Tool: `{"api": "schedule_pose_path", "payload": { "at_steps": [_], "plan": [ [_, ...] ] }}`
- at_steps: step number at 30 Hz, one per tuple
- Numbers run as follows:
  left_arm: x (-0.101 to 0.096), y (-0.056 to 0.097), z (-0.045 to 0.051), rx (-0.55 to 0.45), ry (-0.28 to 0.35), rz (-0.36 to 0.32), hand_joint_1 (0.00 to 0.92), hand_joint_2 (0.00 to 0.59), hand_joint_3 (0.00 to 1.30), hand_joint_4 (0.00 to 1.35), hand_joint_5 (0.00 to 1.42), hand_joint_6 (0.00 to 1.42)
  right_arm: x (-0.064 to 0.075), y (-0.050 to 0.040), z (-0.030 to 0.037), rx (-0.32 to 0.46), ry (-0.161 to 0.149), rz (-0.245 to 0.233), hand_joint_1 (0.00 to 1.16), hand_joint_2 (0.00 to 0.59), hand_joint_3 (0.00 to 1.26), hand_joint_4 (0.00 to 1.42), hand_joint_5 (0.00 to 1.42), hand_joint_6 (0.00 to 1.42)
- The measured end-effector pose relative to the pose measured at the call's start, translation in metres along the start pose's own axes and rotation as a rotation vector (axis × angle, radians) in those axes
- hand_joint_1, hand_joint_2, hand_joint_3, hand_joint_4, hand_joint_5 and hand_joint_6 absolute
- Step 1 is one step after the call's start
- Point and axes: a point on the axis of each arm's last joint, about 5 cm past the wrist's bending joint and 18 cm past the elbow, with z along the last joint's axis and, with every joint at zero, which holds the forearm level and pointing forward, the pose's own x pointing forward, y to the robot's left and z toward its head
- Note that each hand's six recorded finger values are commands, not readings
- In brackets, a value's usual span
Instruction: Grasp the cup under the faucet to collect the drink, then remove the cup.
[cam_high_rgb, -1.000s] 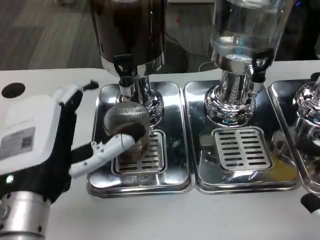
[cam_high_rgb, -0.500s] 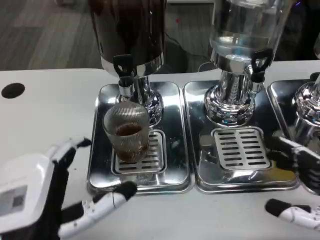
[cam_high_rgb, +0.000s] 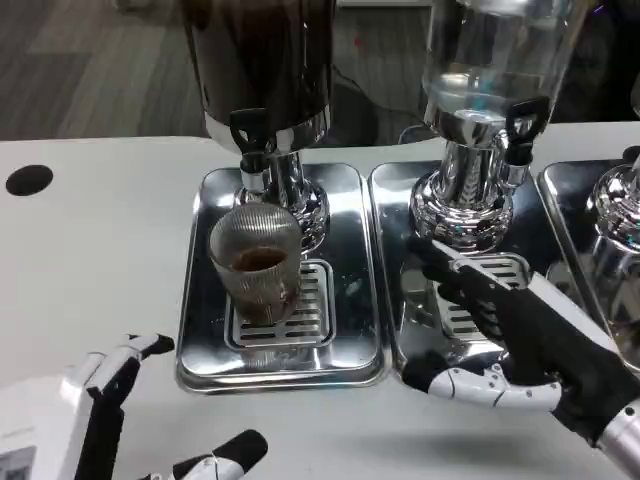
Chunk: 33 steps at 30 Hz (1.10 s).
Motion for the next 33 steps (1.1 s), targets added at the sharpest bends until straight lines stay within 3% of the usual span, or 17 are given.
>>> {"api": "schedule_pose_path", "payload": {
  "at_steps": [6,14,21,33],
  "plan": [
    [-0.008,-0.002,0.0017,-0.013,-0.007,-0.004,0.000,0.040,0.30,0.22,0.31,0.58,0.024,0.0043,0.0072,0.006,-0.016,-0.029,0.68,0.096,0.00,0.00,0.00,0.00],
    [-0.016,-0.003,0.0025,-0.017,-0.011,-0.026,0.000,0.047,0.30,0.22,0.31,0.58,0.044,0.0116,0.0138,-0.026,-0.024,-0.046,0.67,0.095,0.01,0.00,0.00,0.00],
    [-0.022,-0.005,0.0035,-0.018,-0.018,-0.035,0.000,0.049,0.30,0.22,0.32,0.58,0.066,0.0154,0.0116,-0.046,0.008,-0.059,0.67,0.096,0.04,0.00,0.02,0.01],
    [-0.038,-0.006,0.0032,-0.013,-0.003,-0.058,0.000,0.050,0.31,0.22,0.33,0.58,0.091,0.0298,0.0111,-0.030,0.014,-0.058,0.69,0.089,0.07,0.02,0.05,0.03]
  ]
}}
